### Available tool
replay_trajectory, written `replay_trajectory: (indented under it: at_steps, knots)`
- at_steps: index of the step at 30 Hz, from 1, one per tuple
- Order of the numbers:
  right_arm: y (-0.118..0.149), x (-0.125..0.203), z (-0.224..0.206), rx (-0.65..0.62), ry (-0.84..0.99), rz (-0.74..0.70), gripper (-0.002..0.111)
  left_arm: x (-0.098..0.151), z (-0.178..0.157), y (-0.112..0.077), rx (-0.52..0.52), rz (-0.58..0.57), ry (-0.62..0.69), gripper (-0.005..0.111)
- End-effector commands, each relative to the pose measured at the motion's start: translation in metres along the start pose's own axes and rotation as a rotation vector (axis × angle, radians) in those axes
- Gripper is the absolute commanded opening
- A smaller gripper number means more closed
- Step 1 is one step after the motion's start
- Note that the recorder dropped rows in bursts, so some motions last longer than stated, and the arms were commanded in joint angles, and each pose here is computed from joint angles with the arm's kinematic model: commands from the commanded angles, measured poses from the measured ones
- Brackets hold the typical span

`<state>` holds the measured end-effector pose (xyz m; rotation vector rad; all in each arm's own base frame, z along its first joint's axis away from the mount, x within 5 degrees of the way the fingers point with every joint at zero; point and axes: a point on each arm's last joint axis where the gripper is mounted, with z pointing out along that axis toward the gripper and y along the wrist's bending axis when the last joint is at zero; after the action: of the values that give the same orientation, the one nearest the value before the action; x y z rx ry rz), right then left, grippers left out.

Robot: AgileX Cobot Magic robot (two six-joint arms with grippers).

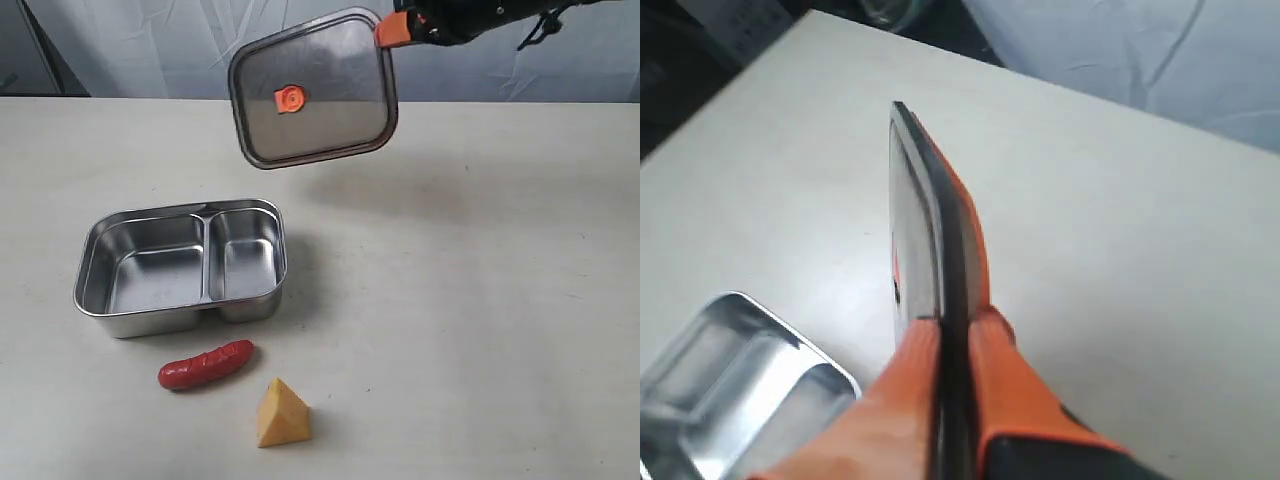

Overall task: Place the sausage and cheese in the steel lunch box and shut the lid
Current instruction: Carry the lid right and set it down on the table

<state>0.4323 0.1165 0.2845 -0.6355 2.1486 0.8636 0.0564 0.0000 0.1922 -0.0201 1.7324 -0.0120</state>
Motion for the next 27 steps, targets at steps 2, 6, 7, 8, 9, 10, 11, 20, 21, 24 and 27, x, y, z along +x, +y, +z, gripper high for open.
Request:
replay_trajectory:
  at_steps: [2, 6, 7, 8, 9, 10, 11, 20, 21, 24, 27]
  knots:
    - [0.018, -0.024, -0.043, 0.226, -0.013, -0.253, -0.001, 0.001, 0.0, 0.0, 0.0, 0.0, -0.001, 0.0]
    - [0.038, -0.017, -0.054, 0.393, 0.274, -0.645, -0.001, 0.001, 0.0, 0.0, 0.0, 0.0, -0.001, 0.0]
    - [0.044, -0.015, -0.05, 0.384, 0.316, -0.681, -0.001, 0.001, 0.0, 0.0, 0.0, 0.0, -0.001, 0.0]
    - [0.053, -0.012, -0.044, 0.369, 0.359, -0.726, -0.001, 0.001, 0.0, 0.0, 0.0, 0.0, -0.001, 0.0]
    - [0.062, -0.01, -0.037, 0.362, 0.386, -0.776, -0.001, 0.001, 0.0, 0.0, 0.0, 0.0, -0.001, 0.0]
    - [0.072, -0.009, -0.03, 0.366, 0.426, -0.844, -0.001, 0.001, 0.0, 0.0, 0.0, 0.0, -0.001, 0.0]
    - [0.082, -0.007, -0.023, 0.374, 0.455, -0.891, -0.001, 0.001, 0.0, 0.0, 0.0, 0.0, -0.001, 0.0]
    - [0.148, 0.018, 0.014, 0.371, 0.654, -1.001, -0.001, 0.001, 0.0, 0.0, 0.0, 0.0, -0.001, 0.0]
    - [0.152, 0.023, 0.017, 0.36, 0.68, -0.99, -0.001, 0.001, 0.0, 0.0, 0.0, 0.0, -0.001, 0.0]
    - [0.16, 0.036, 0.028, 0.314, 0.746, -0.932, -0.001, 0.001, 0.0, 0.0, 0.0, 0.0, -0.001, 0.0]
    - [0.167, 0.051, 0.035, 0.266, 0.779, -0.907, -0.001, 0.001, 0.0, 0.0, 0.0, 0.0, -0.001, 0.0]
